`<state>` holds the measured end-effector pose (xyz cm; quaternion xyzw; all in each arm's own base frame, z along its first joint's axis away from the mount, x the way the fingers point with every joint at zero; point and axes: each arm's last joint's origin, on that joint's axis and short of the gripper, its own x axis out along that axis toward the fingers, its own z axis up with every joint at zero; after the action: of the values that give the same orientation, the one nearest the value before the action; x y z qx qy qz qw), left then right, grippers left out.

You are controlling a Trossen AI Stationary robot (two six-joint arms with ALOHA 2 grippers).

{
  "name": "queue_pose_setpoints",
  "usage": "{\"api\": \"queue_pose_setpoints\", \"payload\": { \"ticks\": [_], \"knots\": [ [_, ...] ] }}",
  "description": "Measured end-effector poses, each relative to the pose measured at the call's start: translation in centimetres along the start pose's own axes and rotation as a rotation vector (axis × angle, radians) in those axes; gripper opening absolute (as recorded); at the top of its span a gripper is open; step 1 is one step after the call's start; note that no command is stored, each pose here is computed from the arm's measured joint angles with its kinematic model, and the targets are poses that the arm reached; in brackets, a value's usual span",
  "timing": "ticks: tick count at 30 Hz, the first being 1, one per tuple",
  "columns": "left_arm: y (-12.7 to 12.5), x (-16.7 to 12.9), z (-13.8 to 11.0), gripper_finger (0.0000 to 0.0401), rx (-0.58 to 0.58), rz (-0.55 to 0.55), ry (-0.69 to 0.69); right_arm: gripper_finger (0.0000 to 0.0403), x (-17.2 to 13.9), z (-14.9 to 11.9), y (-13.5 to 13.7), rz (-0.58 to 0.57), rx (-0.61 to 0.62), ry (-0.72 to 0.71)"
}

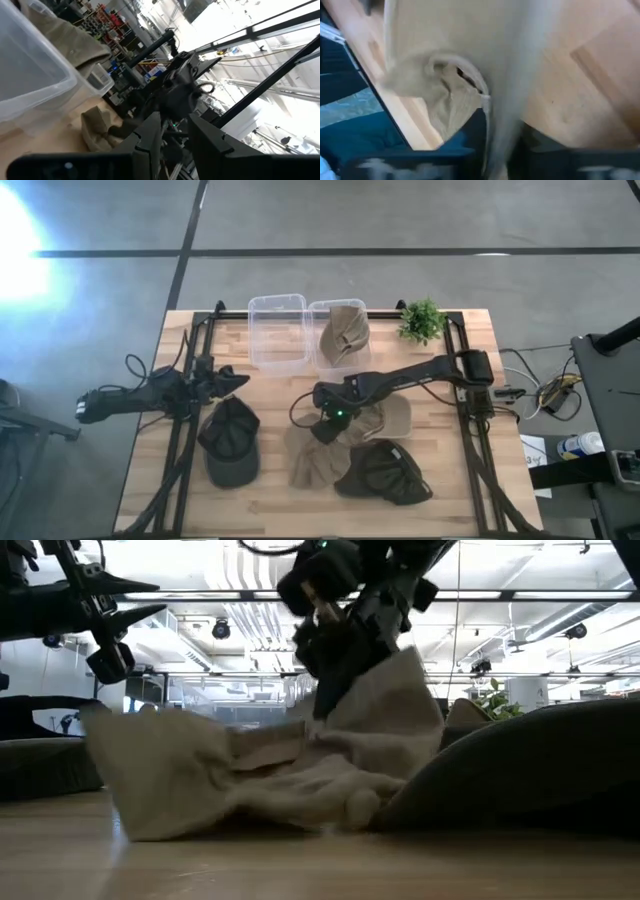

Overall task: Pick & Place hat
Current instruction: Put the left brown cap into the right transparent bin

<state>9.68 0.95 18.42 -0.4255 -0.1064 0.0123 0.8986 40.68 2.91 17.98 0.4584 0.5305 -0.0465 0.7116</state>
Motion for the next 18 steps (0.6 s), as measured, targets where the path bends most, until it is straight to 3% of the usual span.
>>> {"api": "queue_pose_setpoints", "payload": {
  "ticks": [4, 8, 12, 15, 18],
  "knots": [
    [0.2, 0.1, -0.2, 0.0092, 0.001, 0.025, 0.018, 0.002, -2.3, 0.0, 0.7, 0.006, -0.041, -0.07],
    [0.3, 0.1, -0.3, 0.0092, 0.001, 0.038, 0.026, 0.0017, -7.2, -0.2, 2.3, 0.032, -0.102, -0.231],
    [0.4, 0.1, -0.3, 0.0092, 0.002, 0.052, 0.017, 0.0016, -15.2, -1.2, 4.6, 0.047, -0.12, -0.594],
    [0.4, 0.1, -0.2, 0.0092, 0.003, 0.064, 0.004, 0.0015, -20.3, -2.3, 5.3, -0.078, -0.058, -0.975],
    [0.5, 0.1, -0.2, 0.0092, 0.004, 0.08, -0.005, 0.0015, -23.4, -2.6, 4.7, -0.217, 0.09, -1.273]
  ]
}}
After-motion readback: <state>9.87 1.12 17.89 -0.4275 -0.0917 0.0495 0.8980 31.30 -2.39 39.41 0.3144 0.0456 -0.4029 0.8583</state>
